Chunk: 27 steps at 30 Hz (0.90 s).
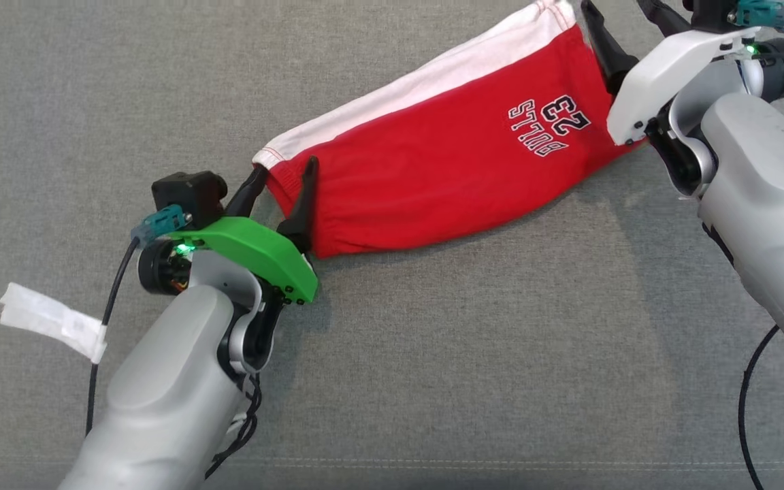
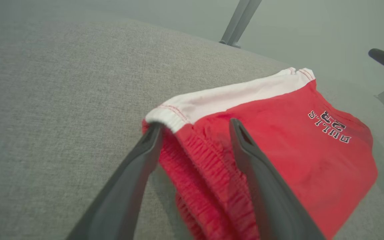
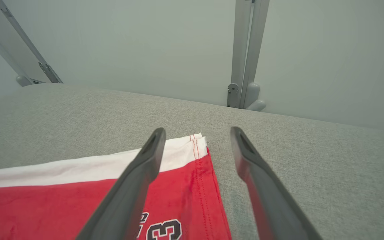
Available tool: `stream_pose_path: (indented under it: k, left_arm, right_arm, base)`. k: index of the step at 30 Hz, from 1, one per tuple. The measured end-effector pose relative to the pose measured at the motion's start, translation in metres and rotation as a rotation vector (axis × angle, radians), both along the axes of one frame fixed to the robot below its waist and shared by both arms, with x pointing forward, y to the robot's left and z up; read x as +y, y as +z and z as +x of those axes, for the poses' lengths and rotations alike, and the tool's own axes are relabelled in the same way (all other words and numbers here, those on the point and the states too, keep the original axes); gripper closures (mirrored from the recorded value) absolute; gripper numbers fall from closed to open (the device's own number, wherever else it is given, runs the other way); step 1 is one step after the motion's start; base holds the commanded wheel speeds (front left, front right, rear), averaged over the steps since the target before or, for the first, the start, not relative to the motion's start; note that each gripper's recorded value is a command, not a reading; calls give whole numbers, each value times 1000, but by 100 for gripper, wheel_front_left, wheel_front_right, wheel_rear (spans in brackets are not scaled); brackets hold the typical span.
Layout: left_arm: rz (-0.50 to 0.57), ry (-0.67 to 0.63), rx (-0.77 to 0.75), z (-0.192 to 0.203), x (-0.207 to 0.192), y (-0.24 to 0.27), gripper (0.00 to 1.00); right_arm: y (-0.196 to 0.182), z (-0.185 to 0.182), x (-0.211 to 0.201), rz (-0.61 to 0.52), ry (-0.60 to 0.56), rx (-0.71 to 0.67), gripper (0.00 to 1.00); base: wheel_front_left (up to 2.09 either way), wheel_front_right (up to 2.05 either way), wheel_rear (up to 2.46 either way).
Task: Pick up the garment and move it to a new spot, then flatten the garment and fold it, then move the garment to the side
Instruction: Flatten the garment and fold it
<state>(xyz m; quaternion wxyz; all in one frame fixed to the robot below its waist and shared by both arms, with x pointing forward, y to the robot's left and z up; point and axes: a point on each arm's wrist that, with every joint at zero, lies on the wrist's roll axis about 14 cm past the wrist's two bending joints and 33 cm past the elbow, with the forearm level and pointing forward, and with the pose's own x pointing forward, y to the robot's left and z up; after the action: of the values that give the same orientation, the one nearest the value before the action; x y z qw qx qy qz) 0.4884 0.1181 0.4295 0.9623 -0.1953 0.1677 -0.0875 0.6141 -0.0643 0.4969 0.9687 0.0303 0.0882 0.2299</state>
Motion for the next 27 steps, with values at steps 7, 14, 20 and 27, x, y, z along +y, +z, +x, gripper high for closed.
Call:
stream_pose_path:
  k: [7,14,20,27]
  left_arm:
    - [140,-11,-163,-20,7,33,0]
    - [230,2,-222,-49,18,39,0]
    - [298,44,-241,-65,34,37,0]
    - [285,94,-236,-71,39,33,0]
  right_arm:
    - [-3,-16,-24,-59,-19,50,0]
    - [-19,-22,-26,-97,-18,134,0]
    - [-47,-20,-22,-137,-18,222,0]
    - [-80,-7,-22,-181,-40,297,0]
  base:
    - [0,0,0]
    - [0,0,0]
    - [0,0,0]
    - [0,0,0]
